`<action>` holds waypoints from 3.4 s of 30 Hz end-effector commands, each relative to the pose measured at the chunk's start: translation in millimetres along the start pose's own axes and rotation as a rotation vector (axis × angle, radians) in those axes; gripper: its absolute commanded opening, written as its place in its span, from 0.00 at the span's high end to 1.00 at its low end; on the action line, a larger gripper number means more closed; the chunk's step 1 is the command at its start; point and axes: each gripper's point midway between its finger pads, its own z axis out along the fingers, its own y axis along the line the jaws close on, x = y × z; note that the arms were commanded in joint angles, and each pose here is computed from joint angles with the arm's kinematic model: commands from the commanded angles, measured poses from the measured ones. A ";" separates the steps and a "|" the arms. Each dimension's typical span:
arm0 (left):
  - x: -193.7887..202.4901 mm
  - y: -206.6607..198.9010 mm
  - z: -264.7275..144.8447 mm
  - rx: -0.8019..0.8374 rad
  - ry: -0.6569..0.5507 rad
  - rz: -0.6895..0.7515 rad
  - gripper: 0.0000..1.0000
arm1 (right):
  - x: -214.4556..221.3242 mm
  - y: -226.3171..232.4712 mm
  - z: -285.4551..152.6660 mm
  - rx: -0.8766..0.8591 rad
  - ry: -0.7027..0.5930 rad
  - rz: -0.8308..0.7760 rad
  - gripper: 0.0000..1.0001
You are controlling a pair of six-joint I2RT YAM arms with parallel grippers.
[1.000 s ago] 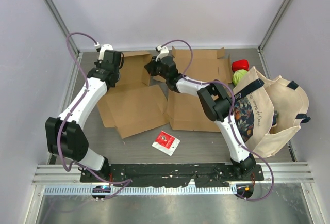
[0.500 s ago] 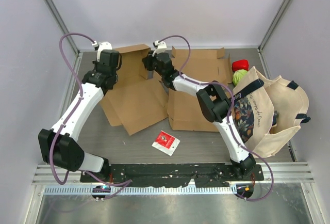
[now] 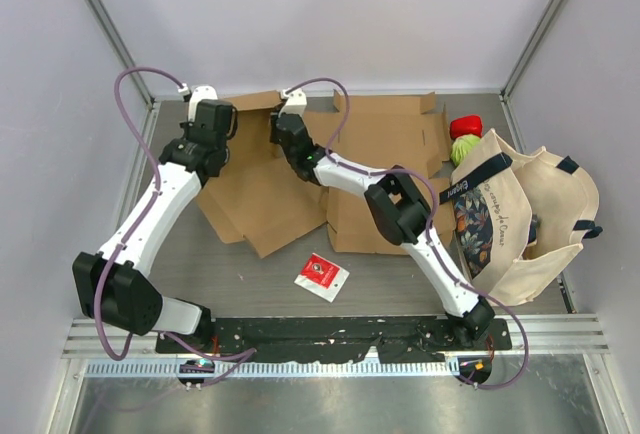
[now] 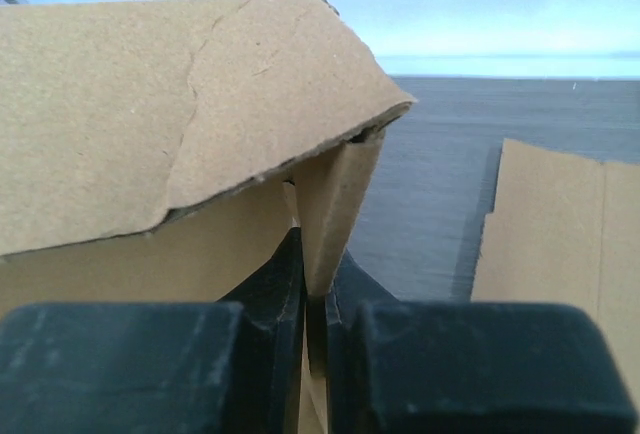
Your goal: Fold the paper box
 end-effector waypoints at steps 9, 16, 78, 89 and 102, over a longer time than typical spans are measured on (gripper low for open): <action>-4.5 -12.4 -2.1 0.052 -0.048 -0.067 1.00 | -33.7 -31.2 -60.1 -0.208 0.196 0.031 0.25; -2.3 -1.8 -1.3 0.024 -0.046 -0.060 1.00 | -72.0 -50.0 -115.3 -0.324 0.251 0.021 0.21; 28.0 56.6 -19.6 -0.173 -0.005 -0.179 1.00 | 98.6 69.8 -310.0 -0.050 0.668 1.136 0.62; 45.4 85.6 -41.3 -0.218 -0.041 -0.309 0.52 | 76.5 95.1 -291.8 -0.133 0.642 0.959 0.99; 35.1 10.6 -118.0 0.477 -0.055 -0.441 0.33 | 1.4 35.3 -224.1 -0.147 0.686 0.021 0.99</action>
